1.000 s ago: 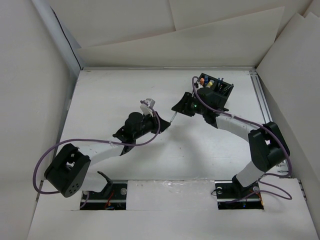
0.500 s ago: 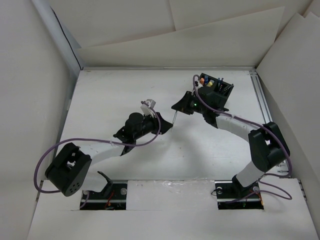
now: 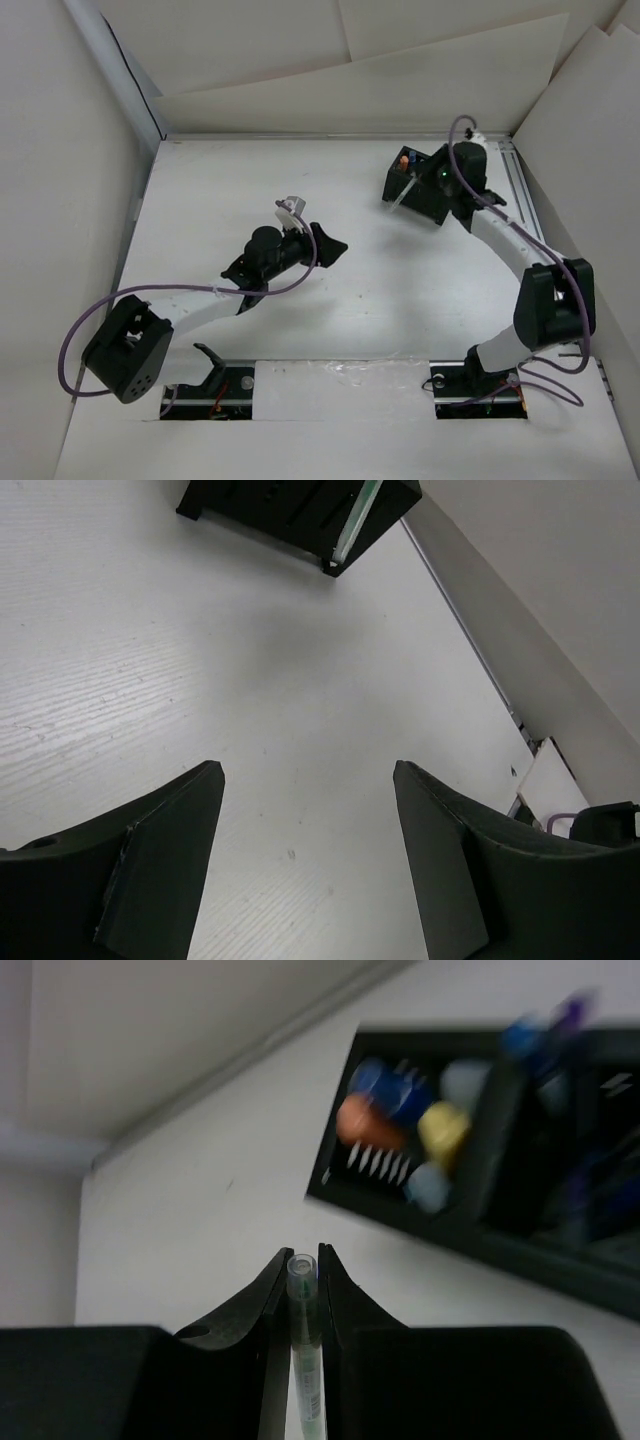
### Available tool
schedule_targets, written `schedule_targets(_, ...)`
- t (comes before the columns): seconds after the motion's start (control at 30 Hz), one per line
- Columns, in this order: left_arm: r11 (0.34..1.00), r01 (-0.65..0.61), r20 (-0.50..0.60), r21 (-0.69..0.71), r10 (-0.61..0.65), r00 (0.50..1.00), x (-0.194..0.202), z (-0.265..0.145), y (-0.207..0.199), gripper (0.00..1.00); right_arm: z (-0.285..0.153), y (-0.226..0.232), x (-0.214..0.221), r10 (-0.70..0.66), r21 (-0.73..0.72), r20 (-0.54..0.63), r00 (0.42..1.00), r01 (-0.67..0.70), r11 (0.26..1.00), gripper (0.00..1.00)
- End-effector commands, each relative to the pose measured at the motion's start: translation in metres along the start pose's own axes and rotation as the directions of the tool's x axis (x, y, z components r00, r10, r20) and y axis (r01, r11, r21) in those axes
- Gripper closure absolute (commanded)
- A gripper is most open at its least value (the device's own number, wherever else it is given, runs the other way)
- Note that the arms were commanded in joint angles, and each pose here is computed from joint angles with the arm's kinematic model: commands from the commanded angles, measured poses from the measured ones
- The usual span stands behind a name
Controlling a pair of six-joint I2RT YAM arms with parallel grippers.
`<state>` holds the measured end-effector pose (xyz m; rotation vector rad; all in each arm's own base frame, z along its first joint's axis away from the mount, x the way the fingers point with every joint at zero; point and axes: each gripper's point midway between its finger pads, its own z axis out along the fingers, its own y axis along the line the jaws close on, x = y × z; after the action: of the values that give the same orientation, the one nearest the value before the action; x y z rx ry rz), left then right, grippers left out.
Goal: Sort the stationery into containers
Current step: Pick up the pen from the center of the board, then place the pen in the storage box.
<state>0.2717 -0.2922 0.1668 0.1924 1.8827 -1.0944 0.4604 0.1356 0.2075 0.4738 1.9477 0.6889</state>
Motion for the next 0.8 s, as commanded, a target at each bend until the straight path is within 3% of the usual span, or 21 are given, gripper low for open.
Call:
schedule_targets(0.0, 1.000, -0.014, 0.048, 0.017, 0.013, 0.999, -0.011, -0.006, -0.006, 0.34, -0.037, -0.023, -0.118, -0.061, 0.237, 0.395, 0.917, -0.038, 0.971, 1.00)
schedule_targets(0.1, 0.998, -0.013, 0.051, 0.063, 0.010, 0.999, -0.012, -0.008, -0.015, 0.34, -0.055, -0.046, -0.167, -0.096, 0.352, 0.548, 0.831, -0.124, 0.928, 1.00)
schedule_targets(0.23, 0.997, 0.002, 0.020, 0.074, -0.003, 1.000, -0.005, -0.007, -0.015, 0.33, -0.052, -0.070, -0.196, -0.165, 0.461, 0.607, 0.777, -0.175, 0.870, 1.00)
schedule_targets(0.47, 0.998, -0.003, 0.002, 0.066, 0.003, 1.000, -0.003, -0.006, -0.014, 0.30, -0.037, -0.102, -0.198, -0.283, 0.611, 0.575, 0.768, -0.173, 0.773, 1.00)
schedule_targets(0.77, 1.000, 0.000, 0.074, 0.030, -0.003, 0.997, -0.016, -0.016, -0.011, 0.26, -0.012, -0.106, -0.163, -0.326, 0.665, 0.498, 0.803, -0.113, 0.738, 1.00)
